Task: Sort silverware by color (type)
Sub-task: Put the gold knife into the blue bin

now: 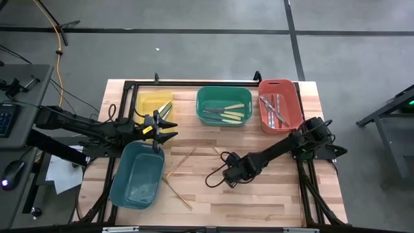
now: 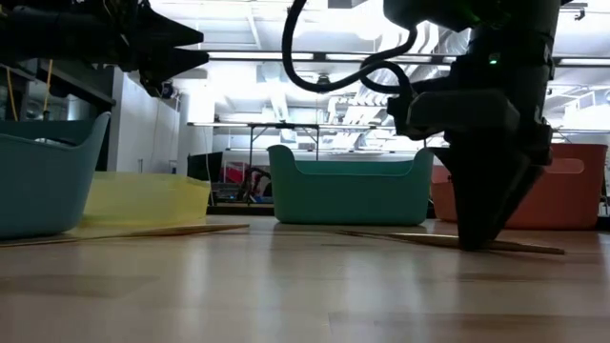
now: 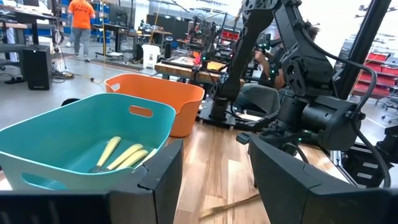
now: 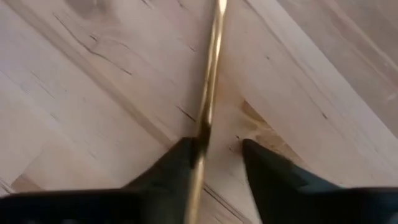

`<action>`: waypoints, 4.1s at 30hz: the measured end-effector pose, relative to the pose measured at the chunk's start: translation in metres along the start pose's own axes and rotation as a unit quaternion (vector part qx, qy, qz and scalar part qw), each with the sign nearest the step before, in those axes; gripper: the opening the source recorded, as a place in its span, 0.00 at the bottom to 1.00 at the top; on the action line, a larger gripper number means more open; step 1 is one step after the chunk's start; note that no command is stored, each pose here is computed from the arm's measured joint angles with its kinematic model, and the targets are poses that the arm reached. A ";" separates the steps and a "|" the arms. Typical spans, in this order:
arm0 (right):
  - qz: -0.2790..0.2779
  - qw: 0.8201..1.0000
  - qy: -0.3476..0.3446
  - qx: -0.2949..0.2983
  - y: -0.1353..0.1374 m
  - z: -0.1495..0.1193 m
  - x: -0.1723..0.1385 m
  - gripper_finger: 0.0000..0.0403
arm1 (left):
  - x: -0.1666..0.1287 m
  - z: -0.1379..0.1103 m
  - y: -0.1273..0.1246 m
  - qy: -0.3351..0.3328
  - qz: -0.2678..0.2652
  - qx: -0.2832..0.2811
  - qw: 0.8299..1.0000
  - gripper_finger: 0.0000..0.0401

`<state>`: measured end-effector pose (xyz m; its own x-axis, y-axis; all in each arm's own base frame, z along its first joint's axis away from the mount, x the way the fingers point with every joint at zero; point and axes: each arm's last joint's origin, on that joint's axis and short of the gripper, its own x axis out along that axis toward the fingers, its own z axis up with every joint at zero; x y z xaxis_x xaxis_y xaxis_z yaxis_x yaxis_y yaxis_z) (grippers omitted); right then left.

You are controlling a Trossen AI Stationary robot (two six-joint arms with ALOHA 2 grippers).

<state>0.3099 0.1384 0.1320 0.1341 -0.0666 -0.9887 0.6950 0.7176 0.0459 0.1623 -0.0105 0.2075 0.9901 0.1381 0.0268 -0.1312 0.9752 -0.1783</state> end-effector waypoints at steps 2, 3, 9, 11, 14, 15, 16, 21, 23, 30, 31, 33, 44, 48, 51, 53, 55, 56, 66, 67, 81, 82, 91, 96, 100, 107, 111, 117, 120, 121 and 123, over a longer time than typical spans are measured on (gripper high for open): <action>-0.007 1.000 0.007 -0.001 -0.002 -0.001 0.000 0.23 | 0.000 0.000 0.000 0.000 0.000 0.000 1.000 0.44; -0.010 1.000 0.011 -0.003 -0.002 -0.001 0.000 0.17 | 0.000 0.000 0.000 0.000 0.000 0.000 1.000 0.44; -0.010 0.999 0.018 -0.042 -0.002 -0.002 0.001 0.04 | 0.000 0.000 0.000 0.000 0.000 0.000 1.000 0.44; -0.010 0.998 0.019 -0.053 -0.003 -0.002 0.000 0.02 | 0.000 0.000 0.000 0.000 0.000 0.000 1.000 0.44; -0.005 0.998 0.021 -0.059 -0.005 0.001 -0.004 0.01 | 0.000 0.000 0.000 0.000 0.000 0.000 1.000 0.44; -0.005 0.998 0.022 -0.059 -0.006 0.001 -0.005 0.01 | 0.000 0.000 0.000 0.000 0.000 0.000 1.000 0.44; -0.005 0.998 0.021 -0.062 -0.007 0.001 -0.008 0.01 | 0.000 0.000 0.000 0.000 0.000 0.000 1.000 0.44; -0.014 0.998 0.000 -0.062 -0.014 -0.001 -0.026 0.00 | 0.000 0.000 0.000 0.000 0.000 0.000 1.000 0.44; -0.016 0.998 -0.020 -0.058 -0.016 -0.002 -0.034 0.01 | 0.000 0.000 0.000 0.000 0.000 0.000 1.000 0.44; 0.001 0.996 -0.080 -0.048 -0.011 -0.013 -0.051 0.01 | 0.000 -0.001 0.000 0.003 0.001 0.001 1.000 0.44; 0.001 0.995 -0.085 -0.048 -0.011 -0.014 -0.052 0.01 | 0.000 -0.001 0.000 0.004 0.001 0.001 1.000 0.44; 0.003 0.995 -0.087 -0.048 -0.011 -0.015 -0.053 0.00 | 0.000 -0.001 0.000 0.005 0.001 0.001 1.000 0.44; -0.010 0.994 -0.091 -0.053 -0.014 -0.009 -0.052 0.00 | 0.000 -0.001 0.000 0.007 0.001 0.002 1.000 0.44; -0.015 0.995 -0.090 -0.048 -0.016 -0.005 -0.052 0.00 | 0.000 -0.002 0.000 0.008 0.001 0.002 1.000 0.44; -0.016 0.995 -0.090 -0.043 -0.018 -0.002 -0.052 0.00 | 0.000 -0.002 0.000 0.008 0.002 0.002 1.000 0.44; -0.014 0.995 -0.085 -0.042 -0.018 0.000 -0.052 0.00 | 0.000 -0.002 0.000 0.008 0.002 0.002 1.000 0.44; -0.015 0.995 -0.085 -0.042 -0.018 0.000 -0.052 0.00 | 0.000 -0.002 0.000 0.008 0.002 0.002 1.000 0.44; -0.015 0.995 -0.084 -0.042 -0.018 0.000 -0.052 0.00 | 0.000 -0.002 0.000 0.008 0.002 0.002 1.000 0.44; -0.012 0.997 -0.043 -0.062 -0.020 -0.002 -0.051 0.00 | 0.000 -0.002 0.000 0.008 0.002 0.002 1.000 0.44; -0.012 0.997 -0.043 -0.063 -0.020 -0.001 -0.051 0.00 | 0.000 -0.002 0.000 0.008 0.001 0.002 1.000 0.44; 0.072 0.997 0.028 -0.019 -0.047 0.026 -0.010 0.16 | 0.000 -0.002 0.000 0.011 0.002 0.003 1.000 0.44; 0.083 0.996 0.031 -0.011 -0.050 0.027 -0.005 0.20 | 0.000 -0.002 0.000 0.011 0.002 0.003 1.000 0.44; 0.078 0.996 0.030 -0.023 -0.053 0.035 -0.007 0.43 | 0.000 -0.002 0.000 0.012 0.002 0.003 1.000 0.44; 0.073 0.995 -0.003 -0.069 -0.042 0.045 -0.024 0.44 | 0.000 -0.002 0.000 0.012 0.002 0.003 1.000 0.44; 0.046 0.994 -0.012 -0.094 -0.041 0.048 -0.033 0.44 | 0.000 -0.002 0.000 0.012 0.002 0.003 1.000 0.44; -0.019 0.985 -0.014 -0.171 -0.053 0.047 -0.030 0.44 | 0.000 -0.003 0.000 0.013 0.002 0.003 1.000 0.44; -0.031 0.975 -0.009 -0.219 -0.062 0.050 -0.023 0.44 | 0.000 -0.003 0.001 0.014 0.003 0.004 1.000 0.44; -0.025 0.955 -0.005 -0.295 -0.072 0.058 -0.014 0.44 | 0.000 -0.003 0.001 0.014 0.003 0.004 1.000 0.44; -0.008 0.943 0.001 -0.333 -0.075 0.061 -0.012 0.44 | 0.000 -0.003 0.001 0.014 0.003 0.004 1.000 0.44; -0.001 0.940 0.003 -0.340 -0.075 0.063 -0.011 0.44 | 0.000 -0.003 0.001 0.014 0.003 0.004 1.000 0.44; 0.010 0.935 0.018 -0.355 -0.076 0.064 -0.007 0.44 | 0.000 -0.003 0.000 0.014 0.002 0.004 1.000 0.44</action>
<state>0.3019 0.0401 0.1442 0.1104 -0.0338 -0.9933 0.0461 0.9985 -0.0289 0.1624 -0.0105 0.2046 0.9904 0.1380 -0.0020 -0.1363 0.9757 -0.1713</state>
